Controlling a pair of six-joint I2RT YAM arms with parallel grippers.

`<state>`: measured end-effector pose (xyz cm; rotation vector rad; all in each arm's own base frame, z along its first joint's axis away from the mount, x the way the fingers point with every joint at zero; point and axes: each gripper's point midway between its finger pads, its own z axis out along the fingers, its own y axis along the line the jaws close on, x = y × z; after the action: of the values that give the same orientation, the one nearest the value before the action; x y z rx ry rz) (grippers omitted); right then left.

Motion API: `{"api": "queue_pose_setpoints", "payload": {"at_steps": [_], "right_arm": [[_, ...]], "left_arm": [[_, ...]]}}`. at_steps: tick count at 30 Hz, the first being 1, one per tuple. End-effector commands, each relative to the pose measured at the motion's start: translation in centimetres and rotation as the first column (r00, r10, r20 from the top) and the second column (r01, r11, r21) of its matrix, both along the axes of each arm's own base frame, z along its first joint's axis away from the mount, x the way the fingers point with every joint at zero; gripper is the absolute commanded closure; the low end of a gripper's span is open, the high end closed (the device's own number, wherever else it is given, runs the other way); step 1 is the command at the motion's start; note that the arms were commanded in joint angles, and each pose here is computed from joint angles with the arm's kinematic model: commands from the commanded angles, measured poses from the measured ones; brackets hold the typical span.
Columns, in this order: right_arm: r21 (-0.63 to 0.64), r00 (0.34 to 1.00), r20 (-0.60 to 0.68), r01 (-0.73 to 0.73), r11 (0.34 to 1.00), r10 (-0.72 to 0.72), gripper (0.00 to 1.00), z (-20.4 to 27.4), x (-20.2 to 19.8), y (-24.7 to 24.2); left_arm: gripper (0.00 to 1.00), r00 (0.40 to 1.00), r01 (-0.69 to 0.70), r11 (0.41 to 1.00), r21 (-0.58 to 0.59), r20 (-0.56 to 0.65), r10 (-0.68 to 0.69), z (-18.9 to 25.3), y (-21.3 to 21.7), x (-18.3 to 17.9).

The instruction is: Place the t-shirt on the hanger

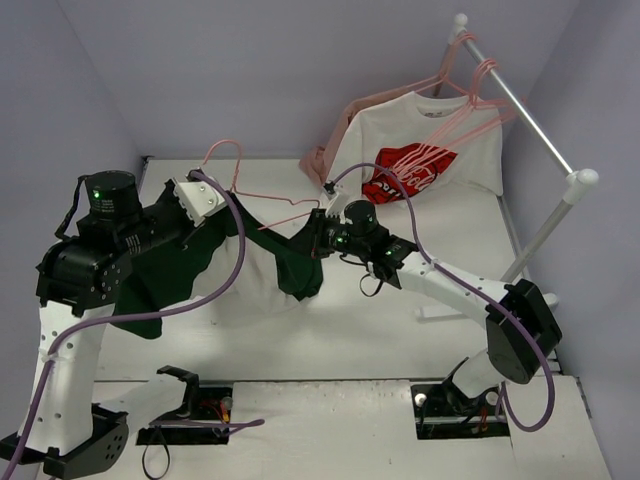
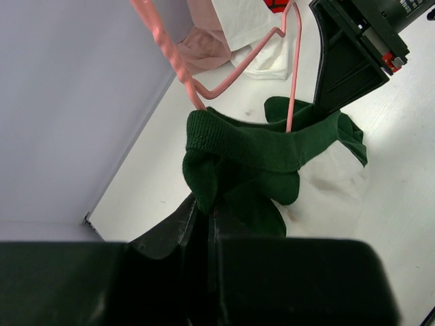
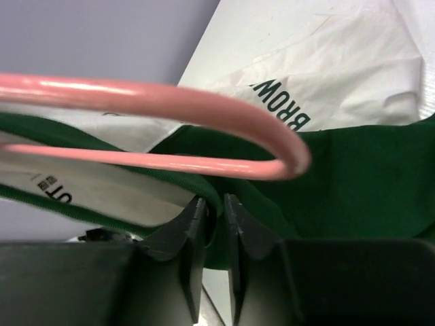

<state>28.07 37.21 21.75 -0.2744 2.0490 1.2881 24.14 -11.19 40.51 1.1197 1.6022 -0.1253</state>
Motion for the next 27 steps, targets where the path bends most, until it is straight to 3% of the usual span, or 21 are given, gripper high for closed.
{"api": "queue_pose_setpoints", "payload": {"at_steps": [1,2,14,27], "right_arm": [[0.089,0.994,0.111,-0.027,0.996,0.017,0.96,4.1,0.2,0.8],[0.085,0.993,0.117,-0.026,0.996,0.016,1.00,4.1,0.1,0.6],[-0.002,0.983,0.151,0.108,0.994,-0.106,1.00,5.2,4.1,-6.9],[-0.113,0.949,0.296,0.145,0.983,-0.106,1.00,10.3,5.6,-8.2]], "left_arm": [[1.00,0.992,0.028,0.998,-0.050,0.125,-0.021,3.1,-0.6,0.0],[1.00,0.992,0.028,0.998,-0.049,0.123,-0.021,2.9,-0.6,-0.2],[1.00,0.993,-0.010,1.000,-0.011,0.117,0.011,0.4,0.7,-1.7],[1.00,0.993,-0.024,1.000,-0.003,0.117,0.025,1.0,0.7,-0.4]]}}
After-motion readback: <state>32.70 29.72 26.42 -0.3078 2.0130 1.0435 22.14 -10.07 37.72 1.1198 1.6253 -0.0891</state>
